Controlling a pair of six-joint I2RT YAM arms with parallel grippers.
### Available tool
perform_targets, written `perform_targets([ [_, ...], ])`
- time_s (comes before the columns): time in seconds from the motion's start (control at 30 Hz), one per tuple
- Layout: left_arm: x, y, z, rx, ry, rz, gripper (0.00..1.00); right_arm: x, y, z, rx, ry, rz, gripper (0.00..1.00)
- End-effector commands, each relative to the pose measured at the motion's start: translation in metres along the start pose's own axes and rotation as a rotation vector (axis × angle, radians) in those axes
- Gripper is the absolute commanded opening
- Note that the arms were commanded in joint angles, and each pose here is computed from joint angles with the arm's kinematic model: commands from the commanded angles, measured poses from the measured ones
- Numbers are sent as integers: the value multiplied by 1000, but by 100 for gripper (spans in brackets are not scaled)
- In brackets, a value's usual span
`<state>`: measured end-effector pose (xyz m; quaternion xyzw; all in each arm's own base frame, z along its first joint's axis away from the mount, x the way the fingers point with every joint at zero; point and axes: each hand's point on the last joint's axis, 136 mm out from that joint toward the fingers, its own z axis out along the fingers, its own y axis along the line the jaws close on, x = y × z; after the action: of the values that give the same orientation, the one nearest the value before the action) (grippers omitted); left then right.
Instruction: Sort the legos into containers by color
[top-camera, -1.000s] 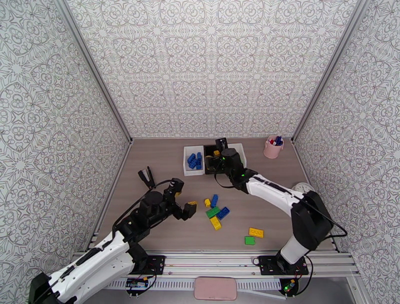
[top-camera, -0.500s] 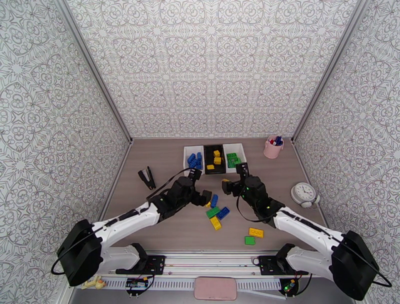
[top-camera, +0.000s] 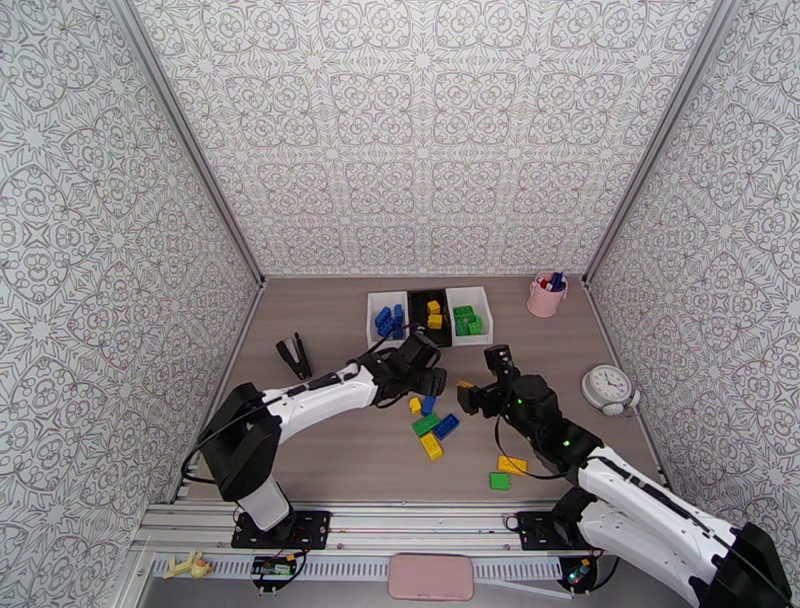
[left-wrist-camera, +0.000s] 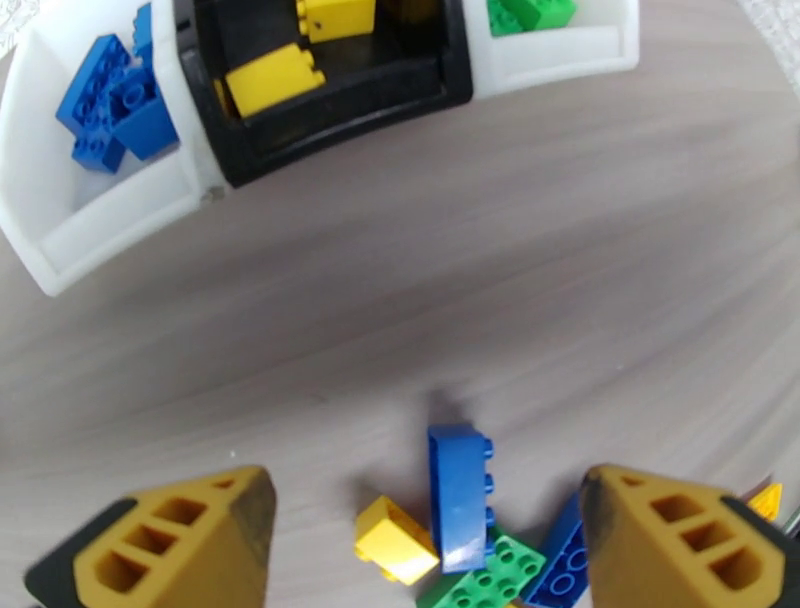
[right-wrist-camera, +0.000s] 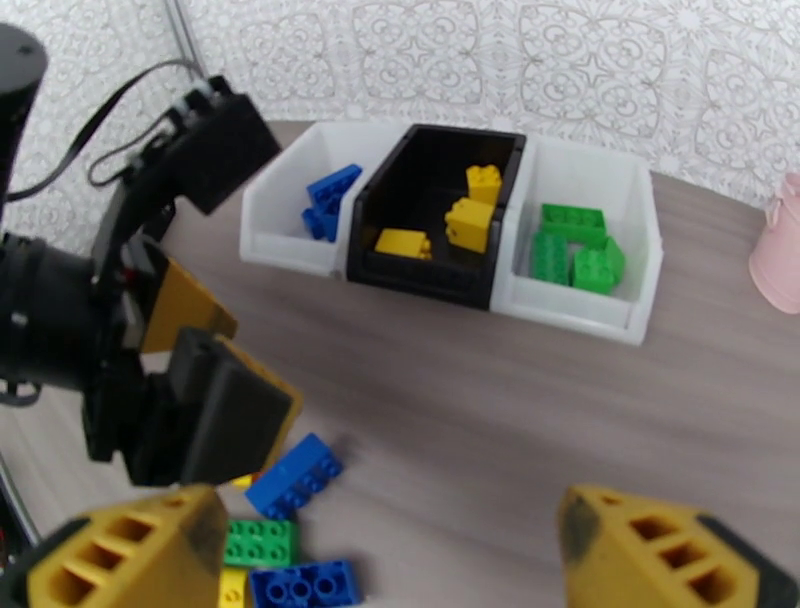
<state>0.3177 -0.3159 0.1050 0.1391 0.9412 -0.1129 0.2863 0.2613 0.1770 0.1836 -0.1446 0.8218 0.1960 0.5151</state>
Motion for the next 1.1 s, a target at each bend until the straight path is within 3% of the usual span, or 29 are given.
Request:
perform_targets([
  [0.0, 6, 1, 6, -58, 43, -6, 76, 26, -4, -8, 6, 87, -27, 90],
  [0.4, 13, -12, 48, -69, 100, -7, 54, 29, -5, -5, 11, 93, -25, 89],
  [0.7, 30, -10, 66, -109, 167, 7, 52, 30, -8, -4, 24, 94, -33, 88],
  [1.07, 52, -12, 63, -90, 237, 12, 46, 33, -5, 1, 11, 94, -13, 86],
])
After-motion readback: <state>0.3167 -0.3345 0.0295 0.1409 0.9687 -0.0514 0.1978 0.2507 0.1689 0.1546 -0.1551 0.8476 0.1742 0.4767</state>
